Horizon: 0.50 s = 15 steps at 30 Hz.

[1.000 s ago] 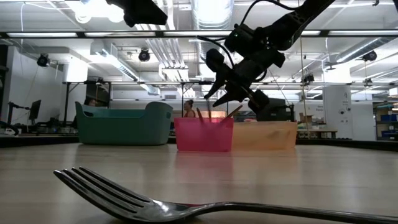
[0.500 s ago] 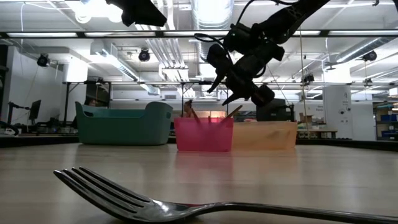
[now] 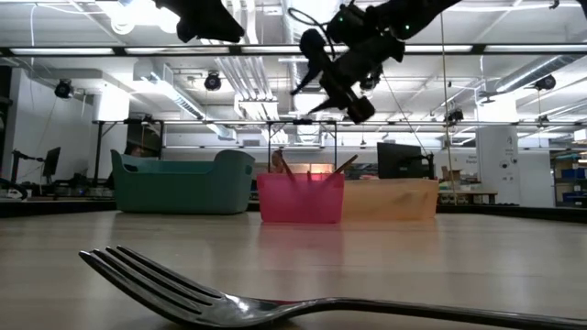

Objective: Sort silverware by color (type)
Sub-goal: Put the black fork into the orange bin

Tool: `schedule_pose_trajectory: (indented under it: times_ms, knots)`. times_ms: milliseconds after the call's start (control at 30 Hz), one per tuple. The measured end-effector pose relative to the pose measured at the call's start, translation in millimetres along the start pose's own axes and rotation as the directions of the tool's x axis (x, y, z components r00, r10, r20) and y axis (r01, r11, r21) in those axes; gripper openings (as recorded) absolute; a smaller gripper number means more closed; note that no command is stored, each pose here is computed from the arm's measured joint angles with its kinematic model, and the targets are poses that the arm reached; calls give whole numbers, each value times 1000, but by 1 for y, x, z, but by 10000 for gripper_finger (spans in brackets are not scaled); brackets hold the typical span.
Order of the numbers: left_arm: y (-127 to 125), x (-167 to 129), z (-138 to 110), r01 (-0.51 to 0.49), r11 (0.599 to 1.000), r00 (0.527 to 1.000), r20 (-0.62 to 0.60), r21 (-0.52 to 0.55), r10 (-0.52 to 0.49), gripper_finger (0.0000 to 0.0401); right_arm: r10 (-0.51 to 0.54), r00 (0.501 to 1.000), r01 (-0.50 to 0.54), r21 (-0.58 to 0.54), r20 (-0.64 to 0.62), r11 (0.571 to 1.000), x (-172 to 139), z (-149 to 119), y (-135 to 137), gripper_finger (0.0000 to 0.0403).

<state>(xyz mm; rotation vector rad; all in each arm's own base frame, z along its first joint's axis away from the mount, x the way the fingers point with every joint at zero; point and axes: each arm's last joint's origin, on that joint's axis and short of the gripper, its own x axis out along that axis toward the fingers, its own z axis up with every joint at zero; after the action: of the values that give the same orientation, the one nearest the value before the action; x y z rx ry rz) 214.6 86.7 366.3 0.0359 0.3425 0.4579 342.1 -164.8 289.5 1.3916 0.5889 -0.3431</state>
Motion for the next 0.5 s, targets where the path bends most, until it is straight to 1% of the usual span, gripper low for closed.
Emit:
schedule_pose_trajectory:
  times_ms: [100, 200, 400, 500]
  knots:
    - [5, 0, -1, -70, 995, 997, -17, -67, 69, 130, 37, 998, -33, -69, 60, 997, -13, 11, 14, 187]
    - [10, 0, -4, -141, 980, 990, -47, -138, 136, 130, 64, 990, -49, -127, 122, 991, -24, 23, 24, 187]
    - [12, -4, -9, -163, 958, 985, -98, -238, 143, 130, 104, 971, -51, -236, 216, 970, -46, 41, 37, 187]
    - [12, -11, -11, -169, 950, 982, -127, -263, 139, 130, 109, 952, -15, -310, 287, 951, -56, 47, 45, 187]
